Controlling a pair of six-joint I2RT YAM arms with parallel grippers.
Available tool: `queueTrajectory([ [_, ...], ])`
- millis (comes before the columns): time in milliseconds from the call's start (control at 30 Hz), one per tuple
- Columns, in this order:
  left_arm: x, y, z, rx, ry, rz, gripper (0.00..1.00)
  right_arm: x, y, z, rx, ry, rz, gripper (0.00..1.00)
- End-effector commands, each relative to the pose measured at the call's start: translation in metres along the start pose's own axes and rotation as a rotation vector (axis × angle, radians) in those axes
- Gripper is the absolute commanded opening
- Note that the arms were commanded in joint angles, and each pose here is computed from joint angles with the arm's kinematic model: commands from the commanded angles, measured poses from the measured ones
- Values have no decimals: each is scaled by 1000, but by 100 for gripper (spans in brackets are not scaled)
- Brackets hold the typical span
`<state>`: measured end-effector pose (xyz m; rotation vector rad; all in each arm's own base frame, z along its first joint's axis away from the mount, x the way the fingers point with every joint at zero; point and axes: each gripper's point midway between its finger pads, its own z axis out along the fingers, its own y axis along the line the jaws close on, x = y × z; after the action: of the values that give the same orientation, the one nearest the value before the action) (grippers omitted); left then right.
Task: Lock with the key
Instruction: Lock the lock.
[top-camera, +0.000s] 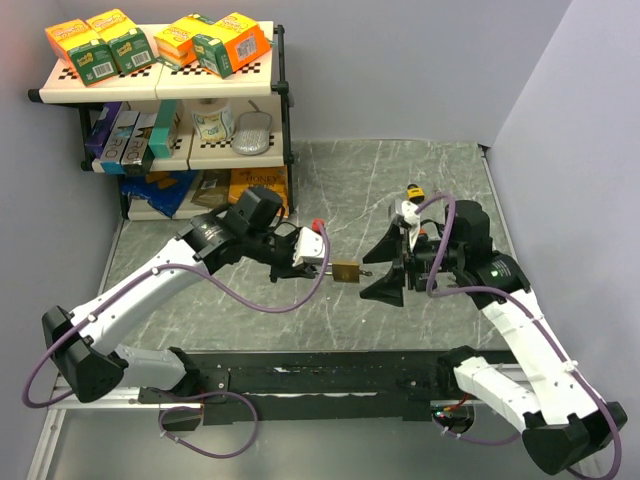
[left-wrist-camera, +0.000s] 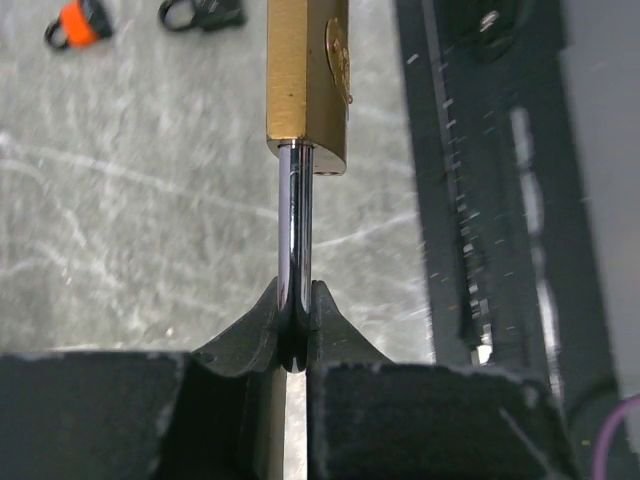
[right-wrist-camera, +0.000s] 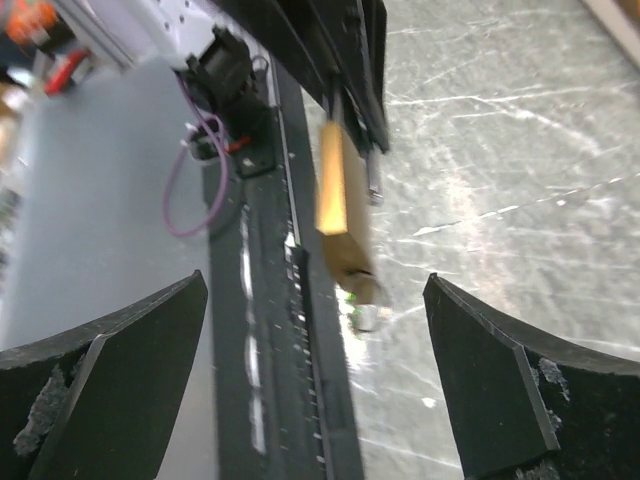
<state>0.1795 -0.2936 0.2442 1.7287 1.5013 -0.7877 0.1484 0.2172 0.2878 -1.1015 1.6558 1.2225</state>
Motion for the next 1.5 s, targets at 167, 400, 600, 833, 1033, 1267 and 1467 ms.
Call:
queueTrajectory([
  [167, -57, -27, -13, 179, -170, 3, 1, 4, 8, -4, -59, 20, -219, 99],
  [400, -62, -22, -8, 174, -156, -31, 1, -2, 19, -2, -133, 2, -240, 86],
  [600, -68, -22, -1, 177, -157, -65, 1, 2, 20, 2, -157, 19, -223, 66],
  [833, -74, -26, 1, 195, -173, -75, 1, 5, 17, 7, -171, 37, -217, 43],
  [1033, -83, -26, 2, 211, -197, -93, 1, 7, 17, 10, -184, 45, -211, 27],
  [1267, -92, -21, 6, 201, -230, -132, 1, 6, 23, 13, -213, 32, -196, 0],
  [1467, -105, -28, 10, 237, -277, -172, 1, 4, 24, 20, -220, 12, -189, 0],
])
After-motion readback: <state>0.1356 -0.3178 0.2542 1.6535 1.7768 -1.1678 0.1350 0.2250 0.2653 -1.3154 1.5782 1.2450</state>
